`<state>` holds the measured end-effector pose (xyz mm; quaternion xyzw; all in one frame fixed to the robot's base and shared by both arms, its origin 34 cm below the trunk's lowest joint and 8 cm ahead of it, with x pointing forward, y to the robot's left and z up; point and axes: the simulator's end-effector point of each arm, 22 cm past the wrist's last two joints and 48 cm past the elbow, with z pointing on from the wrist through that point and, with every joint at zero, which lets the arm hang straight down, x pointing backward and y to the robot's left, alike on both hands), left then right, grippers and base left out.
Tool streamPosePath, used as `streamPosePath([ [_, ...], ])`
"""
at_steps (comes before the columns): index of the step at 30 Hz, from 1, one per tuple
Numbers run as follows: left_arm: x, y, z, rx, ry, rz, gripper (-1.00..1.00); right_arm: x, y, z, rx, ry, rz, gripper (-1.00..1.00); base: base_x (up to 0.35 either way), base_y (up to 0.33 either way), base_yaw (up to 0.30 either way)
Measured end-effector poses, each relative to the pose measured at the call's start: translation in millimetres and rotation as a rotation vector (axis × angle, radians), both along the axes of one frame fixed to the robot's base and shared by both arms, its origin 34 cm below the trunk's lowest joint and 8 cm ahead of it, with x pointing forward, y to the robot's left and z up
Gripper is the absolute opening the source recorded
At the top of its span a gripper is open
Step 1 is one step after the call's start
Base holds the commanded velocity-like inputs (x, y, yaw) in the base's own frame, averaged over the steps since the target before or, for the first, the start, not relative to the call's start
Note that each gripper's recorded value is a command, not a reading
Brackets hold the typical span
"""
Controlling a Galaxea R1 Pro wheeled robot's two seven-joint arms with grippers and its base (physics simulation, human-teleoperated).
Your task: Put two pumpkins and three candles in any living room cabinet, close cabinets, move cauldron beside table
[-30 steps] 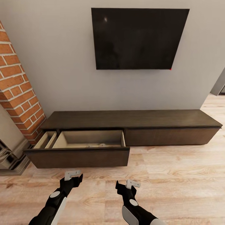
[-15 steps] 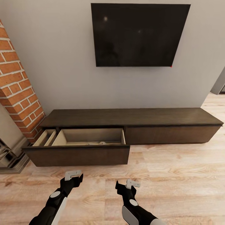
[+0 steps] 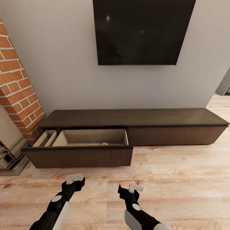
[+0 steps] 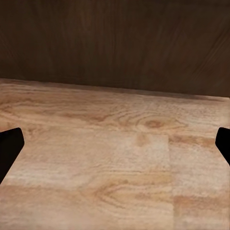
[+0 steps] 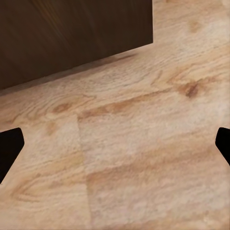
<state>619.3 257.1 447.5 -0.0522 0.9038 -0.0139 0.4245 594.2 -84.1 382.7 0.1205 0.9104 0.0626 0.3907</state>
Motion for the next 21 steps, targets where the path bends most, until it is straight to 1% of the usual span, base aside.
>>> streamPosePath([
  [9,-4,1,-19,0.001,-0.002,0.000,1.00,-3,0,-19,0.000,-0.005,-0.001,1.00,0.000,0.000,0.000],
  [11,-5,1,-23,0.001,-0.003,0.001,1.00,-3,0,-21,0.001,-0.016,-0.005,1.00,0.000,0.000,0.000],
  [13,-4,1,-25,0.002,-0.019,0.003,1.00,0,-1,-21,-0.003,-0.046,-0.005,1.00,0.000,0.000,0.000],
  [15,-1,2,-25,0.003,-0.044,0.006,1.00,3,-1,-21,-0.017,-0.072,0.010,1.00,0.000,0.000,0.000],
  [17,1,3,-25,0.005,-0.069,0.009,1.00,9,2,-18,-0.043,-0.106,0.047,1.00,0.000,0.000,0.000],
  [20,1,3,-29,0.006,-0.082,0.009,1.00,19,7,-13,-0.079,-0.153,0.100,1.00,0.000,0.000,0.000],
  [21,1,3,-31,0.006,-0.083,0.009,1.00,20,8,-13,-0.083,-0.160,0.106,1.00,0.000,0.000,0.000],
])
